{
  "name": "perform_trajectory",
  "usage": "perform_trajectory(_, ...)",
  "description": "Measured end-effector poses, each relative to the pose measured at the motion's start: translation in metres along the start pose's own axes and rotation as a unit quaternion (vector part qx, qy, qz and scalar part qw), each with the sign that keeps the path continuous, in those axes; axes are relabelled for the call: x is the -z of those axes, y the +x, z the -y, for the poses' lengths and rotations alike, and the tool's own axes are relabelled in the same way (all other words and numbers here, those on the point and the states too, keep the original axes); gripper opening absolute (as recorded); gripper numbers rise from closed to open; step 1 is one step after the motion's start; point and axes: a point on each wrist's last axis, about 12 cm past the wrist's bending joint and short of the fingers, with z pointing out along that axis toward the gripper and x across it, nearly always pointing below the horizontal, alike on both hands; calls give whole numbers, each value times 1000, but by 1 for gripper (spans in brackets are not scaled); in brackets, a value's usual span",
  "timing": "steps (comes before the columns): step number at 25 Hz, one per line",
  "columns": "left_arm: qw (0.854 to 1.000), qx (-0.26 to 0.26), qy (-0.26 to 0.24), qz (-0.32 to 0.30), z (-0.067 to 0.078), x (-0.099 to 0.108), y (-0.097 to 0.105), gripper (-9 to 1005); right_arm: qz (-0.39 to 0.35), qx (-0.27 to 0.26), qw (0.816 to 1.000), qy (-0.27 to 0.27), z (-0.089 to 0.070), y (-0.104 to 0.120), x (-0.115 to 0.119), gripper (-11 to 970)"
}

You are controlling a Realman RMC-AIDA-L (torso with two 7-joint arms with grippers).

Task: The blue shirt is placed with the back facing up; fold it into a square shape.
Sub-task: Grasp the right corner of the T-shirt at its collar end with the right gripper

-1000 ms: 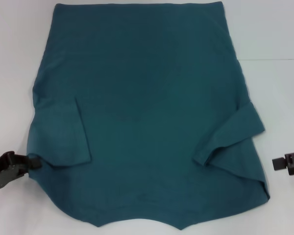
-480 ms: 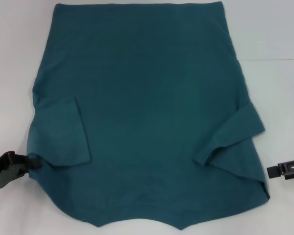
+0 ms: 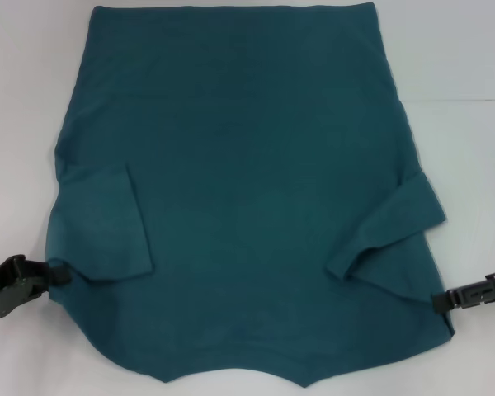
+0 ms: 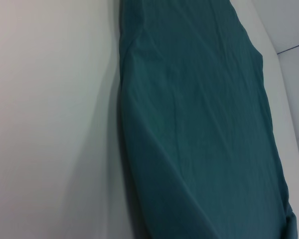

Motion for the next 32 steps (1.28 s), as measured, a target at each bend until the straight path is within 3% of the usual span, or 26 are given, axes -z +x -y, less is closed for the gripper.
perform_trajectory(32,1000,2,-3,4,-1,-2,0,25,-31,17,999,14,-11,-6,-27,826)
